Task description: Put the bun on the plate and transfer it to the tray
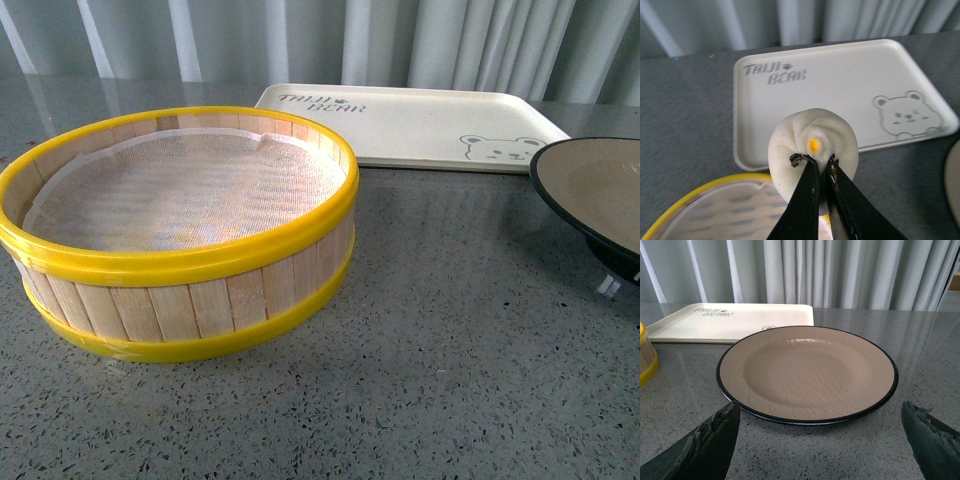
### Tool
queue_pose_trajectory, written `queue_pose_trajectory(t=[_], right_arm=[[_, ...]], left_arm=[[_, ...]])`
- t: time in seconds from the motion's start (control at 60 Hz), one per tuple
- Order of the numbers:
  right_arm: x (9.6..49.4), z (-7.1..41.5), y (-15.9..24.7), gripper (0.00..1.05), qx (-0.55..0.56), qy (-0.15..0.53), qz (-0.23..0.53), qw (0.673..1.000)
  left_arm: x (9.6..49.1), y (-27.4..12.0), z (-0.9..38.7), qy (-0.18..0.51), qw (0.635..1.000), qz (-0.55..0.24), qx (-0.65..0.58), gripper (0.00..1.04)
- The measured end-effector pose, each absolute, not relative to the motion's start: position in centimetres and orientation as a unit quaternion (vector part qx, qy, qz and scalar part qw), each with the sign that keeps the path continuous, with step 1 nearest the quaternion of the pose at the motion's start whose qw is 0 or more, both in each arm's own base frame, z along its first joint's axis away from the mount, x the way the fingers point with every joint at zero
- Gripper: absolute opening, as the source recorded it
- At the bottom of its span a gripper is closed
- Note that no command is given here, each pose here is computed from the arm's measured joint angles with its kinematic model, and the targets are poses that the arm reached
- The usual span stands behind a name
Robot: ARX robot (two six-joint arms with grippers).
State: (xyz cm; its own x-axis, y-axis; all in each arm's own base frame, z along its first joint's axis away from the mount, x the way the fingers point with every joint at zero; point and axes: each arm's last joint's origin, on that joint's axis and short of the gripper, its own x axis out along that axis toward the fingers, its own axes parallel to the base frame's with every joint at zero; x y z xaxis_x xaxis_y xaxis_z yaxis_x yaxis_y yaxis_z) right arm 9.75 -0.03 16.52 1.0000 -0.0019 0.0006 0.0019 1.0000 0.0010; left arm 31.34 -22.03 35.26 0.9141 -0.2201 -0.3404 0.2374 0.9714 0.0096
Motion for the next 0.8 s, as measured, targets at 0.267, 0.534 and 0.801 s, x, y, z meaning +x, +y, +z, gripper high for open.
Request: queue_pose_trajectory(t=[0.267, 0.534, 0.801], right_arm=[[9.8, 16.5, 0.0, 0.96, 0.000, 0.000, -0.001, 1.000], [9.8, 16.5, 0.0, 0.96, 0.000, 0.000, -0.001, 1.000], [9.8, 16.5, 0.0, 0.96, 0.000, 0.000, -0.001, 1.000]], left_arm=[[29.5, -32.6, 35.3, 0.154, 0.955, -0.249, 0.057, 0.04], [27.8, -38.5, 29.0, 0.201, 0.925, -0.303, 0.108, 0.04], [28.6, -39.6, 29.7, 0.188, 0.929, -0.305, 0.095, 0.04]])
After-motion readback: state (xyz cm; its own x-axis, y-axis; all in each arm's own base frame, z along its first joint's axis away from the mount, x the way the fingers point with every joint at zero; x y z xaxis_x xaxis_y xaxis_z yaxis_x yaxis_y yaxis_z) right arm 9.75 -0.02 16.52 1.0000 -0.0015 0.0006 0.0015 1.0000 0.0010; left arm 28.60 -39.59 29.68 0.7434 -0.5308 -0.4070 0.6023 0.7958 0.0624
